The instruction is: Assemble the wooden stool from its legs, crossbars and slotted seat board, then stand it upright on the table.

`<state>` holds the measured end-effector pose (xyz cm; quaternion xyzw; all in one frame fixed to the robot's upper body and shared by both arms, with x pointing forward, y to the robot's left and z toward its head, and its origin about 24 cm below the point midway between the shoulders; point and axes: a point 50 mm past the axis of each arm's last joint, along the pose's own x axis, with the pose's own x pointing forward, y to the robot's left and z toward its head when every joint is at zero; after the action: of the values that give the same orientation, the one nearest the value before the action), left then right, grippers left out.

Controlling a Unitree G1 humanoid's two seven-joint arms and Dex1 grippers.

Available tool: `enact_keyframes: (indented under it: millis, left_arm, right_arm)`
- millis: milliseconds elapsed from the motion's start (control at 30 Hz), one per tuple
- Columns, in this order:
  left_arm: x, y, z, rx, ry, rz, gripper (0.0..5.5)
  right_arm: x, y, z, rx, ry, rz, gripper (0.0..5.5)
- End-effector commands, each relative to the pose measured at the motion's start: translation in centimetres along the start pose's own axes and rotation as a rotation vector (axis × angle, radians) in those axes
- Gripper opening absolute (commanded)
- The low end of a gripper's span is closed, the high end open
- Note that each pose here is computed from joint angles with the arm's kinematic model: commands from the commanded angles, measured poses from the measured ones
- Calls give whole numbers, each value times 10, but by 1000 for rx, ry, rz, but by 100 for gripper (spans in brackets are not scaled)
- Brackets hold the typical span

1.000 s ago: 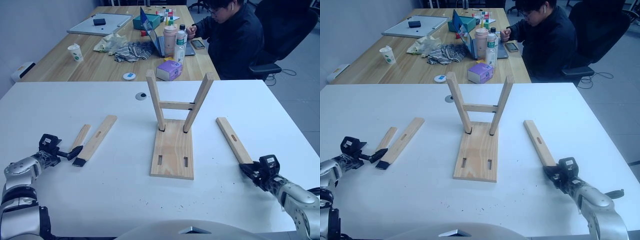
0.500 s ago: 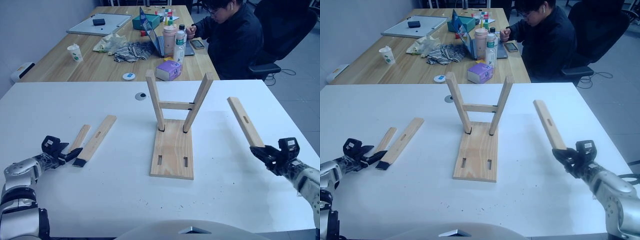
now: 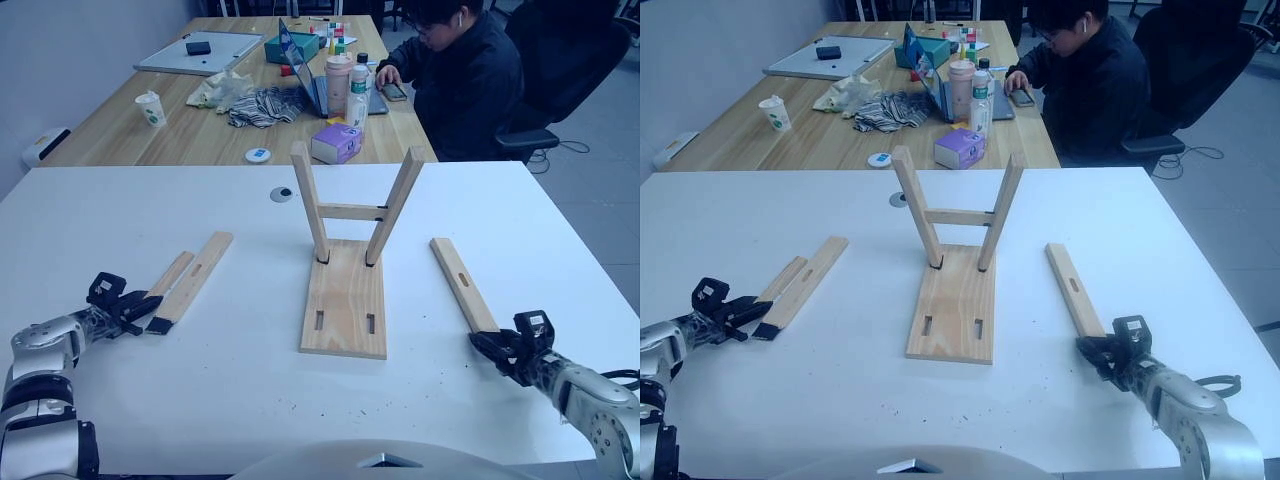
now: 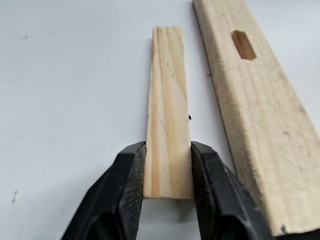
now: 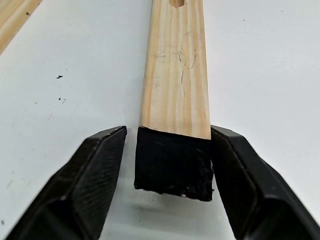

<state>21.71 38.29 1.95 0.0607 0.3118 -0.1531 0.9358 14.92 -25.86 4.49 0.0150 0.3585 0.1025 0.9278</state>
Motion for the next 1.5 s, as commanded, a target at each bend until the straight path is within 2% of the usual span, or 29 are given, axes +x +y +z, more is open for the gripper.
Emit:
enact_keyframes:
  millis: [33,167,233,333,433,500,567,700,800,900,967,1200,1500]
  left_arm:
    - [-1,-4,-21,-44,90,12,126]
    - [-2,1,-18,-34,79,71,126]
    - [-3,10,-5,-29,28,144,126]
    - [-1,20,31,-4,-130,217,126]
    - [-1,23,96,80,-369,226,126]
    - [-4,14,138,147,-519,177,126]
    - [-5,-16,196,254,-725,78,126]
    - [-19,-80,272,365,-1052,-84,126]
    - [-33,-124,308,422,-1208,-186,126]
    - [-34,-154,315,425,-1250,-273,126]
    - [-30,-168,308,394,-1245,-311,126]
    - [-23,-188,293,347,-1226,-361,126]
    - [-19,-210,282,348,-1198,-446,126]
  right_arm:
    - [-14,-2,8,-7,11,39,355]
    - [-55,-17,32,-174,57,91,418]
    - [-73,-33,57,-239,2,39,440]
    - [-93,-47,115,-267,-275,-23,441]
    - [-96,-45,180,-166,-678,5,441]
    - [-86,-24,213,-108,-839,115,441]
    - [-66,22,241,-10,-935,363,441]
    - [-42,103,273,128,-948,708,441]
    - [-35,144,288,234,-912,857,441]
    - [-34,163,292,281,-893,915,441]
    - [-33,169,295,370,-899,966,441]
    - [-37,180,303,493,-899,1079,441]
    - [-29,186,306,503,-880,1085,441]
